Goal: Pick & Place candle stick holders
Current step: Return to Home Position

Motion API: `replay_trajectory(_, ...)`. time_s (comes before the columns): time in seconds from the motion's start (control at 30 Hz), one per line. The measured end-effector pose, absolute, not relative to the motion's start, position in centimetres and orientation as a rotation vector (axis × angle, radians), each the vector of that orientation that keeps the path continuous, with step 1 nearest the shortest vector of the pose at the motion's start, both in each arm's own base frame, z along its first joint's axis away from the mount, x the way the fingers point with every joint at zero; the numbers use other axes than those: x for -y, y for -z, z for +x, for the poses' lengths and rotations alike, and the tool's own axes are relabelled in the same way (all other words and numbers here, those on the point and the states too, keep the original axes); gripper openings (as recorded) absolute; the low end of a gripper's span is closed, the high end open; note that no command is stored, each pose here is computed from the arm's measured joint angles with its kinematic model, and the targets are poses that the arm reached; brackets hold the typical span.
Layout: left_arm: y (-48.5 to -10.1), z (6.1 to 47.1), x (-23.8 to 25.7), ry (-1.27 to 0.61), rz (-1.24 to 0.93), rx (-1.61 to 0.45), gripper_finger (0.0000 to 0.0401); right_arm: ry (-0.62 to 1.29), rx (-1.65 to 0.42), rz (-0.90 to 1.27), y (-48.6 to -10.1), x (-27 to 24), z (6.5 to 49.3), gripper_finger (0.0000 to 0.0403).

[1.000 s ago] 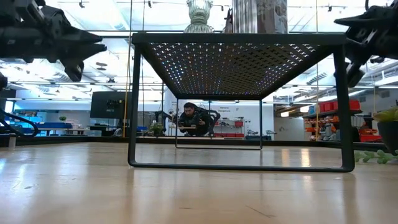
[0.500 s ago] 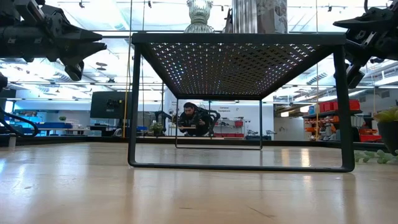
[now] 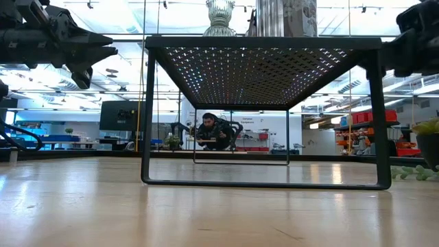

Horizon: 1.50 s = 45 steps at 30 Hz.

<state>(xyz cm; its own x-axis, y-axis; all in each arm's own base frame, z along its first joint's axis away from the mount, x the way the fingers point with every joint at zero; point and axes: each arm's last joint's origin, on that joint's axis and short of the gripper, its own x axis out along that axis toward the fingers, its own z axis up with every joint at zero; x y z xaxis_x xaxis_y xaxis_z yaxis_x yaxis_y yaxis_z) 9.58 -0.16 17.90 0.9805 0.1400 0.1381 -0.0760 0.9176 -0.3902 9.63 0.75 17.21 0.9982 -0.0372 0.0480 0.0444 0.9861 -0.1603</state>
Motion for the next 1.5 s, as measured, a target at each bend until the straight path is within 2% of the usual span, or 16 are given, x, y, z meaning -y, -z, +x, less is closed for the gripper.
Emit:
replay_trajectory(0.17,-17.9,9.58,0.16,-0.112,-0.394,0.165,0.0099,0.143,0.046,-0.222,-17.35,-0.47,9.6,0.01)
replay_trajectory(1.0,-17.88,9.59,0.16,-0.111,-0.39,0.163,0.0099,0.113,0.041,-0.149,-17.25,-0.56,9.69,0.01)
replay_trajectory(1.13,-17.49,9.64,0.17,-0.122,-0.291,0.117,0.0099,0.113,0.041,-0.149,-17.25,-0.56,9.69,0.01)
replay_trajectory(1.5,-17.37,9.67,0.17,-0.126,-0.289,0.105,0.0099,0.113,0.041,-0.149,-17.25,-0.56,9.69,0.01)
